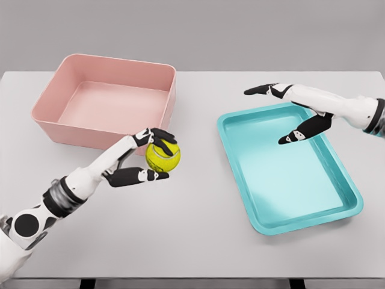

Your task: Put the tennis from the blue tray into the pink basket with both arms

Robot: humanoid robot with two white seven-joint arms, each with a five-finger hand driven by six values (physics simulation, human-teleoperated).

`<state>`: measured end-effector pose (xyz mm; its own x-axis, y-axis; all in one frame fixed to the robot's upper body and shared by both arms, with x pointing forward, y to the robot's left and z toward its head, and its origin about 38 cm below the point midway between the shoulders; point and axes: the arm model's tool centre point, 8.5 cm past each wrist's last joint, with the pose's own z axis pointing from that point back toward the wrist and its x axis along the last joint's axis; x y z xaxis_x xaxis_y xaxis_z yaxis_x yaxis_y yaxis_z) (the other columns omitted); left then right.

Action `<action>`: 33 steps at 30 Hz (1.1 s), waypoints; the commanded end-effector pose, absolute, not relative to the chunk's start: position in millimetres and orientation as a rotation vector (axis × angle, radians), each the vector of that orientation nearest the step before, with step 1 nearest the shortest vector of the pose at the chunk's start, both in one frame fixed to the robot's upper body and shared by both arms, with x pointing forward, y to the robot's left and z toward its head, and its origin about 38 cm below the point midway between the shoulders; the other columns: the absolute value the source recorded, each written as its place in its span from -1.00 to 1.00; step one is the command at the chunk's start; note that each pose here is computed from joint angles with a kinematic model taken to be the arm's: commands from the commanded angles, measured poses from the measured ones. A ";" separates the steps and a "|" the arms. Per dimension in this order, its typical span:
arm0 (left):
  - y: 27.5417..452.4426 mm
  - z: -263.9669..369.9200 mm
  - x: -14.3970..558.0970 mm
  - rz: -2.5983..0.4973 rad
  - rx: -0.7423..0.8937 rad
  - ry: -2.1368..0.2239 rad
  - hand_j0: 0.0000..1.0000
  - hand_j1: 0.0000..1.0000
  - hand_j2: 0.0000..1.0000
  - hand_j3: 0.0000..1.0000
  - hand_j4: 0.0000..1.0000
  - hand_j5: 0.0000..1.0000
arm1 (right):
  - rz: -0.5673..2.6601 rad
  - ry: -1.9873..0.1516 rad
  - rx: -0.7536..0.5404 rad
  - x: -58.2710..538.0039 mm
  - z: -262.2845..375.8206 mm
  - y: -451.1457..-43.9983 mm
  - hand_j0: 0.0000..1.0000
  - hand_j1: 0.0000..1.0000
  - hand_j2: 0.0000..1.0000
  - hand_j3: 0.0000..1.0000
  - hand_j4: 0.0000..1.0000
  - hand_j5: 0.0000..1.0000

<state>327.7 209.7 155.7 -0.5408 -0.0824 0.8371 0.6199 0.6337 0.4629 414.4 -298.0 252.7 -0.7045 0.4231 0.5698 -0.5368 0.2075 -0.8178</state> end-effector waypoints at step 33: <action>290.2 206.9 445.1 -0.802 -0.099 -1.930 -0.05 -0.05 -0.05 -0.05 -0.05 -0.05 | 1.587 -1.722 0.137 415.6 245.5 -292.4 1.00 1.00 1.00 1.00 1.00 1.00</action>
